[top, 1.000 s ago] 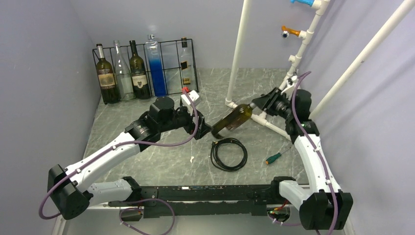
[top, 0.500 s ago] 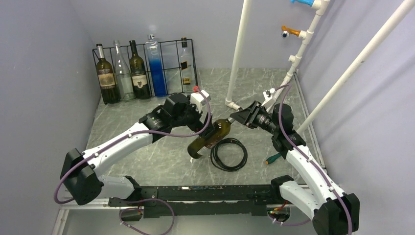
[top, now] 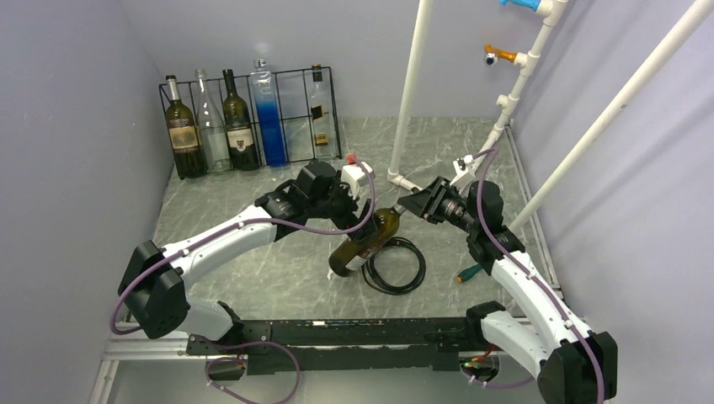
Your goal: Put the wine bottle on the wine rack
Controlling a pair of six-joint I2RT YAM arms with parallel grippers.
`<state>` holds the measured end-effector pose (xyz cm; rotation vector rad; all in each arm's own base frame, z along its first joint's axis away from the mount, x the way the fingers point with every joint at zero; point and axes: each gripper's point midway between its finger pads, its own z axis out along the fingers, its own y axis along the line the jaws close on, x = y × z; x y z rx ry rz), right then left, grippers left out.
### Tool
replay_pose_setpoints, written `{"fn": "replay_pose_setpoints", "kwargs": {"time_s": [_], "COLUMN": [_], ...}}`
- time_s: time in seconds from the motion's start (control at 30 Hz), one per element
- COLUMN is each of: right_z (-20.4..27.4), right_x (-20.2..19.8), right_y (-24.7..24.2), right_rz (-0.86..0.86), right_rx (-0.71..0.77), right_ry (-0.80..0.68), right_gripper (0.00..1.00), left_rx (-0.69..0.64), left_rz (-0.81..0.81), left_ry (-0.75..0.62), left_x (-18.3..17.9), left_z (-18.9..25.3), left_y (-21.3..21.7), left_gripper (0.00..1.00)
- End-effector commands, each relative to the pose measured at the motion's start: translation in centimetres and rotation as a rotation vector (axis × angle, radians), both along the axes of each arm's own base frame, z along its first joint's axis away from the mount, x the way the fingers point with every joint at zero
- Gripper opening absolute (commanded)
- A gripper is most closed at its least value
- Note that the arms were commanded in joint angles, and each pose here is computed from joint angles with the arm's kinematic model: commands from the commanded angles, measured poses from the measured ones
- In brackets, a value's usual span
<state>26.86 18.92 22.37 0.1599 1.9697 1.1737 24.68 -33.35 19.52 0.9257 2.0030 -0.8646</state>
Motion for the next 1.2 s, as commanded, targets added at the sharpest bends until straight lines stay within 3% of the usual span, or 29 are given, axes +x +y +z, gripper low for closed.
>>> {"fn": "replay_pose_setpoints", "kwargs": {"time_s": [0.0,0.43,0.6,0.7,1.07,1.13,1.17], "right_z": [5.8,7.0,7.3,7.4,6.7,6.5,6.4], "right_x": [-0.2,-0.5,-0.6,-0.7,-0.8,-0.7,-0.8], "right_y": [0.7,1.0,1.1,1.0,0.6,0.4,0.3], "right_rz": [0.023,0.033,0.032,0.031,0.005,-0.006,-0.011], "right_rx": [0.112,0.144,0.148,0.148,0.114,0.096,0.091], "right_ry": [-0.153,-0.166,-0.170,-0.171,-0.145,-0.139,-0.135], "right_gripper": [0.00,0.00,0.00,0.00,0.00,0.09,0.20], "left_rx": [-0.061,0.022,0.022,0.024,0.024,0.025,0.024], "left_rz": [-0.090,-0.094,-0.107,-0.111,-0.092,-0.082,-0.077], "left_ry": [-0.049,-0.024,-0.010,-0.010,-0.051,-0.064,-0.072], "left_x": [-1.0,-1.5,-1.8,-1.9,-1.5,-1.4,-1.3], "left_z": [2.0,0.3,0.1,0.0,0.5,0.6,0.8], "left_y": [-2.0,-2.9,-3.3,-3.4,-2.9,-2.7,-2.6], "left_gripper": [0.99,0.85,0.94,0.91,0.21,0.11,0.08]}}
